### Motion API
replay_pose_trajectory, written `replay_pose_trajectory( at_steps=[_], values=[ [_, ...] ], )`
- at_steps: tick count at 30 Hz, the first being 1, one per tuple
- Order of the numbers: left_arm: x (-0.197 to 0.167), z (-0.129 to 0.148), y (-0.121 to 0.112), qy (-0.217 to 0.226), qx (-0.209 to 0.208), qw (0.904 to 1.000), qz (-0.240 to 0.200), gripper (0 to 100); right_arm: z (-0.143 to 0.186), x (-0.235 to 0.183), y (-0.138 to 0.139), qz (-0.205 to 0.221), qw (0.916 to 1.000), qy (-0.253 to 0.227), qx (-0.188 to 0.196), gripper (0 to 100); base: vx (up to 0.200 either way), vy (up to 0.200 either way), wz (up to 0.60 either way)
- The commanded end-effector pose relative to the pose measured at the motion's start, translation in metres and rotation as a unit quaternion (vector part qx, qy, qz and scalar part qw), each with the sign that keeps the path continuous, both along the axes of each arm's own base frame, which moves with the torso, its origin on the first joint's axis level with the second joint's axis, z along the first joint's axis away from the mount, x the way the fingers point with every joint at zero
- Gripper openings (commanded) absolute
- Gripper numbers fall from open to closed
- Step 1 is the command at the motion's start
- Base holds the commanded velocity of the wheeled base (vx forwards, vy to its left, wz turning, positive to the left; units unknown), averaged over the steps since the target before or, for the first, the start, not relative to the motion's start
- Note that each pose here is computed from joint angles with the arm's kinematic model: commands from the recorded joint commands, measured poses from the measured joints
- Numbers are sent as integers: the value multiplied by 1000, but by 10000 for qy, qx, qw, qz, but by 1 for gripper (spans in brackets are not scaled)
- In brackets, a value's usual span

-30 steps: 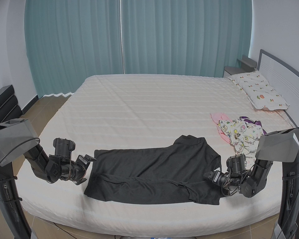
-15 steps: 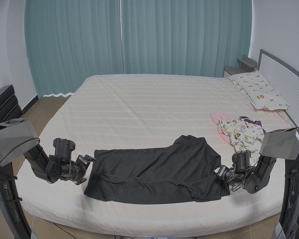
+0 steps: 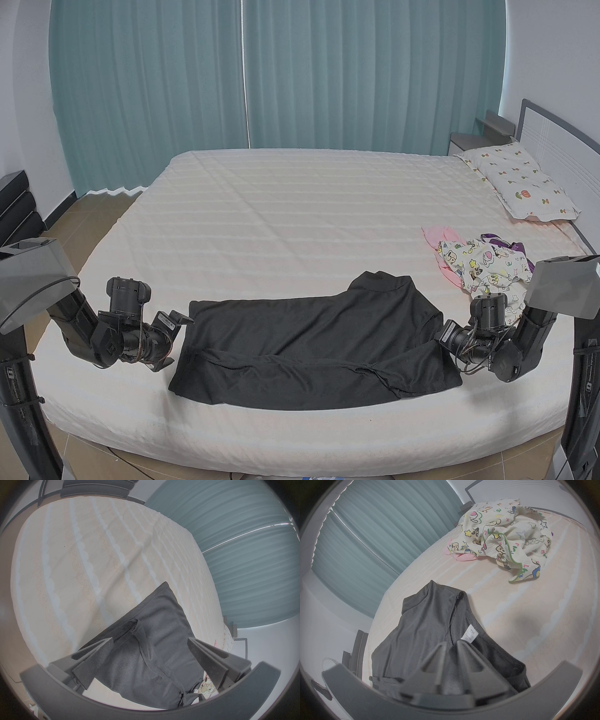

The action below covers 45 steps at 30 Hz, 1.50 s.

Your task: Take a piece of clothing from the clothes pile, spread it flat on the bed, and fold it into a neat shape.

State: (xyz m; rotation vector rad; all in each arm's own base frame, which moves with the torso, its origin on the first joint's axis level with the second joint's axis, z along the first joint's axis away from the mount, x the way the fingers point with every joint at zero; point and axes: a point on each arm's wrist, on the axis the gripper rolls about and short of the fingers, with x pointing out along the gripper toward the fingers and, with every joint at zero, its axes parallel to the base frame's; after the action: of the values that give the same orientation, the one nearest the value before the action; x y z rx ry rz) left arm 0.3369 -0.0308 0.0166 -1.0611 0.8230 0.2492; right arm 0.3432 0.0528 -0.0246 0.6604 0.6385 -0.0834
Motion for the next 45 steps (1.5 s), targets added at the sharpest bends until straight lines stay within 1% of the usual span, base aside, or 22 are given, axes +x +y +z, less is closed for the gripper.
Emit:
replay_pose_trajectory(
  at_steps=[1,3,4,6,9,12,13,14,16,18,22,23,25,33,34,38,40,45],
  values=[
    [0,-1,0,14,-2,10000,-2,100,2,1,0,-4,10000,-31,15,100,0,0,0],
    [0,-1,0,14,-2,10000,-2,100,2,1,0,-4,10000,-31,15,100,0,0,0],
    [0,-1,0,21,-1,10000,-2,100,11,0,0,-48,9998,-173,49,100,0,0,0],
    [0,0,0,7,-8,10000,3,100,21,-2,0,-57,9995,-298,95,100,0,0,0],
    [0,0,0,6,-2,10000,-2,100,29,-12,8,89,9995,-279,153,100,0,0,0],
    [0,0,0,7,-8,10000,3,100,26,-26,37,499,9984,-135,219,100,0,0,0],
    [0,0,0,6,-2,10000,-2,100,24,-28,44,596,9979,-104,240,100,0,0,0],
    [0,0,0,6,-2,10000,-2,100,24,-28,44,596,9979,-104,240,100,0,0,0],
    [0,0,0,7,-8,10000,3,100,16,-32,67,866,9958,2,314,100,0,0,0],
    [0,0,0,0,-8,10000,3,100,13,-34,79,1014,9942,33,346,100,0,0,0],
    [0,0,0,0,-8,10000,3,100,2,-36,96,1242,9917,122,321,100,0,0,0],
    [0,0,0,0,-8,10000,3,100,2,-36,96,1242,9917,122,321,100,0,0,0],
    [0,0,0,0,-8,10000,3,100,-3,-38,105,1367,9900,193,301,100,0,0,0],
    [0,-1,0,7,-8,10000,3,100,-7,-43,107,1453,9884,367,233,100,0,0,0],
    [0,-1,0,7,-8,10000,3,100,-8,-46,108,1530,9867,502,216,100,0,0,0],
    [0,-1,0,7,-8,10000,11,100,-6,-54,108,1700,9831,648,221,100,0,0,0],
    [0,-1,0,6,-2,10000,-2,100,-9,-66,109,1970,9770,812,62,100,0,0,0],
    [0,-1,0,6,-2,10000,6,100,-7,-69,107,2038,9755,835,-27,100,0,0,0]
  ],
)
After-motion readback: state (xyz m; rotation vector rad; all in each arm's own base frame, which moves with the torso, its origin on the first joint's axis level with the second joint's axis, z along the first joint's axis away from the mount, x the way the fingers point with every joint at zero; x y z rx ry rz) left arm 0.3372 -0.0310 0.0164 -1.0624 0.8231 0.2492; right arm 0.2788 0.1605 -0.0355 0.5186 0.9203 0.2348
